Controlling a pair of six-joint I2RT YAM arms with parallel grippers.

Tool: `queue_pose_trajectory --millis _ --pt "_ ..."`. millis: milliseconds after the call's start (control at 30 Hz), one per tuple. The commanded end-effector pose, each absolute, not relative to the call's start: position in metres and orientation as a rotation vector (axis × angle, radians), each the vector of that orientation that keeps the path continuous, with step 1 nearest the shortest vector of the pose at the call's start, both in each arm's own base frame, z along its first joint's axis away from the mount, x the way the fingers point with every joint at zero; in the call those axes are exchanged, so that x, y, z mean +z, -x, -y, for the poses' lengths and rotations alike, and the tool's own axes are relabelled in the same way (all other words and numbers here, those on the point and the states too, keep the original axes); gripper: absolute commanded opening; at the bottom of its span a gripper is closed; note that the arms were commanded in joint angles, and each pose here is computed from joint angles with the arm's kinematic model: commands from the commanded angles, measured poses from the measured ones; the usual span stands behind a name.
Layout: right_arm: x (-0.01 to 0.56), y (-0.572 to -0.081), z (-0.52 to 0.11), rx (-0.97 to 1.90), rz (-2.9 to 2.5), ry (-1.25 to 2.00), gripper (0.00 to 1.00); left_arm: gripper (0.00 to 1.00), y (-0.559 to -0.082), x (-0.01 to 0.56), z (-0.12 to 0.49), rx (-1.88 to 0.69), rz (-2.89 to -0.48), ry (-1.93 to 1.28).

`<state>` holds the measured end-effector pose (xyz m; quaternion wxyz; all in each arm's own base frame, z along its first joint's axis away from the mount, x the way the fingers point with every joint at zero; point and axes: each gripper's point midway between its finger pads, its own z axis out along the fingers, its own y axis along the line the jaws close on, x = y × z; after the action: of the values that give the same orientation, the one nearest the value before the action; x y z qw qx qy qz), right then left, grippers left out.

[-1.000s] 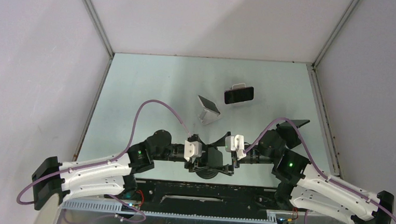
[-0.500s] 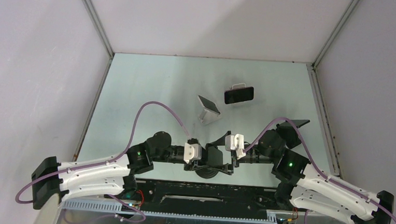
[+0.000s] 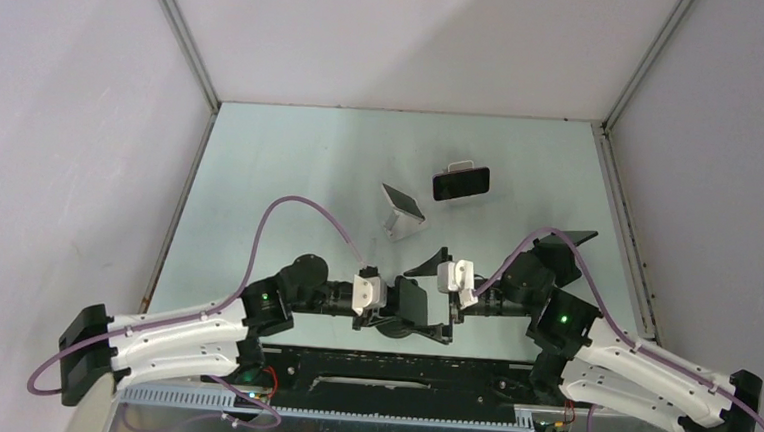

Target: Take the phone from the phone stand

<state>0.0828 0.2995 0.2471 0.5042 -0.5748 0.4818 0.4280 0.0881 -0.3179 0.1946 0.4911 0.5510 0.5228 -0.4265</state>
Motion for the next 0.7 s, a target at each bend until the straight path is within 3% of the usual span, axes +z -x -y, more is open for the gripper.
queue_pose_trajectory --millis 0,333,667 --pt "0.274 -0.077 -0.296 1.059 -1.092 1.336 0.99 0.00 -0.092 0.240 0.319 -1.011 -1.082 -1.263" --pt "0.285 -0.065 -0.277 1.130 -1.165 1.251 0.99 0.00 -0.087 0.235 0.313 -1.033 -1.126 -1.271" --pt "0.279 -0.094 -0.259 1.115 -1.495 0.930 0.99 0.00 -0.105 0.250 0.294 -0.967 -1.215 -1.103"
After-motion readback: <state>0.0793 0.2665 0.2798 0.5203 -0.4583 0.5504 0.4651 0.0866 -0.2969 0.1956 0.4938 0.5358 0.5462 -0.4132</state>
